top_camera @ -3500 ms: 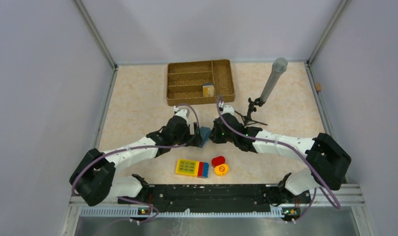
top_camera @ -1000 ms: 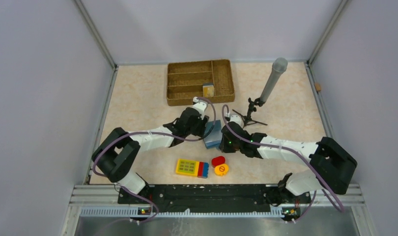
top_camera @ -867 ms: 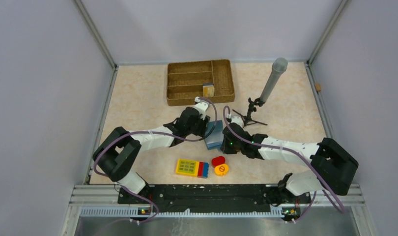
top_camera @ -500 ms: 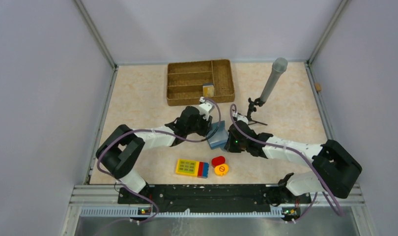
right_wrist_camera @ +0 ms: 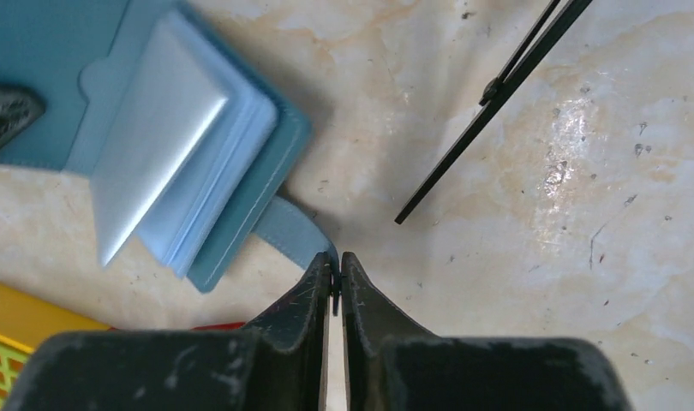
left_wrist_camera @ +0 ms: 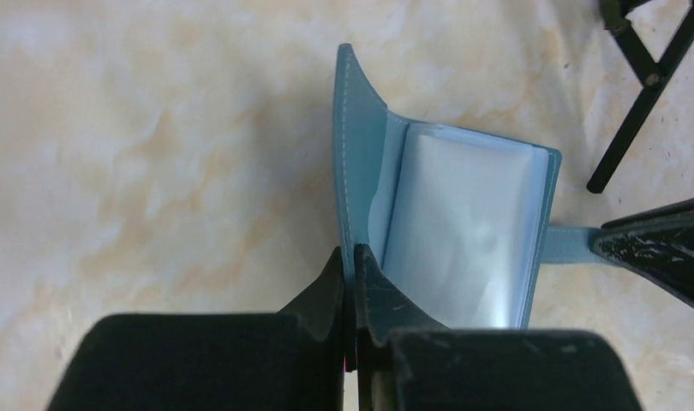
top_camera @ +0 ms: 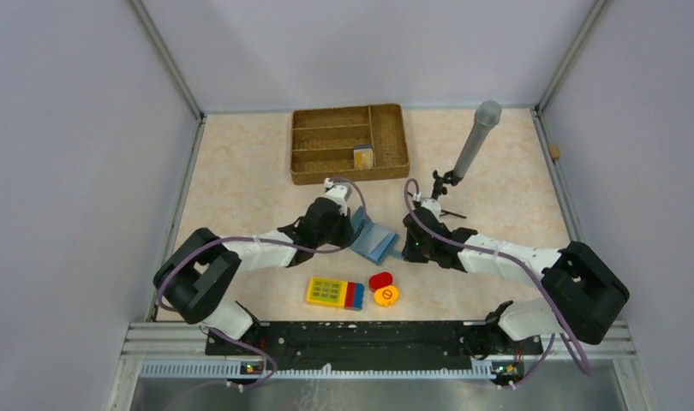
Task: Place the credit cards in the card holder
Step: Open the card holder at the center of the board.
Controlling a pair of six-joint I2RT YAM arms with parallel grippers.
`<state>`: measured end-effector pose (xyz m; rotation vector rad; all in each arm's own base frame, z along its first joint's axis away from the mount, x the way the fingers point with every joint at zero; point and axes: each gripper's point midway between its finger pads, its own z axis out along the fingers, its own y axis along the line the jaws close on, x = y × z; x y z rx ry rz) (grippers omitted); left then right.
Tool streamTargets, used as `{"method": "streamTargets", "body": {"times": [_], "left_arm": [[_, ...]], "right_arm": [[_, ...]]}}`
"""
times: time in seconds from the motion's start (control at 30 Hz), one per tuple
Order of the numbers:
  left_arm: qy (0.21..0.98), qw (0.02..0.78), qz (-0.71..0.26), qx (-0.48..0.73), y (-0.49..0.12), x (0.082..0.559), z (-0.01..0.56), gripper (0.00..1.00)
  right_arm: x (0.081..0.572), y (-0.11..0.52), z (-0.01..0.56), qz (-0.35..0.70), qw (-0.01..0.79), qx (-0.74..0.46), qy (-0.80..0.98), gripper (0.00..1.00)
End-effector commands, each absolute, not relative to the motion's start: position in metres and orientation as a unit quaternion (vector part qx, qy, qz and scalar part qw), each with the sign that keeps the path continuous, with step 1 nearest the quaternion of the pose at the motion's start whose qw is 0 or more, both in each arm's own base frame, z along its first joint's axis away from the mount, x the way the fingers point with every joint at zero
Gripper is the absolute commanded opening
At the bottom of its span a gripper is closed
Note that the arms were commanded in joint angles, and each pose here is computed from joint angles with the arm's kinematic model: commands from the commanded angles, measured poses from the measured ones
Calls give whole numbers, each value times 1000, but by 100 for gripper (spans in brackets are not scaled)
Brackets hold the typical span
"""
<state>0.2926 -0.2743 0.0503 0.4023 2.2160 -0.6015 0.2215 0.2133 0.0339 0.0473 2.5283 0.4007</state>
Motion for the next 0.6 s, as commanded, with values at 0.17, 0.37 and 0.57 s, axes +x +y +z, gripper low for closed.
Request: {"method": "streamTargets", "body": {"times": [0.17, 0.37, 0.57], "left_arm": [[898, 330, -272, -107, -236, 252, 26, 0], [892, 333, -276, -131, -229, 247, 26, 0], [887, 342, -280, -136, -225, 244, 34, 0]], "right_arm": [[235, 225, 66, 171, 318, 6, 933, 32], [228, 239, 124, 229, 376, 14, 898, 44], [223, 276, 153, 324, 376, -3, 868, 24]]}}
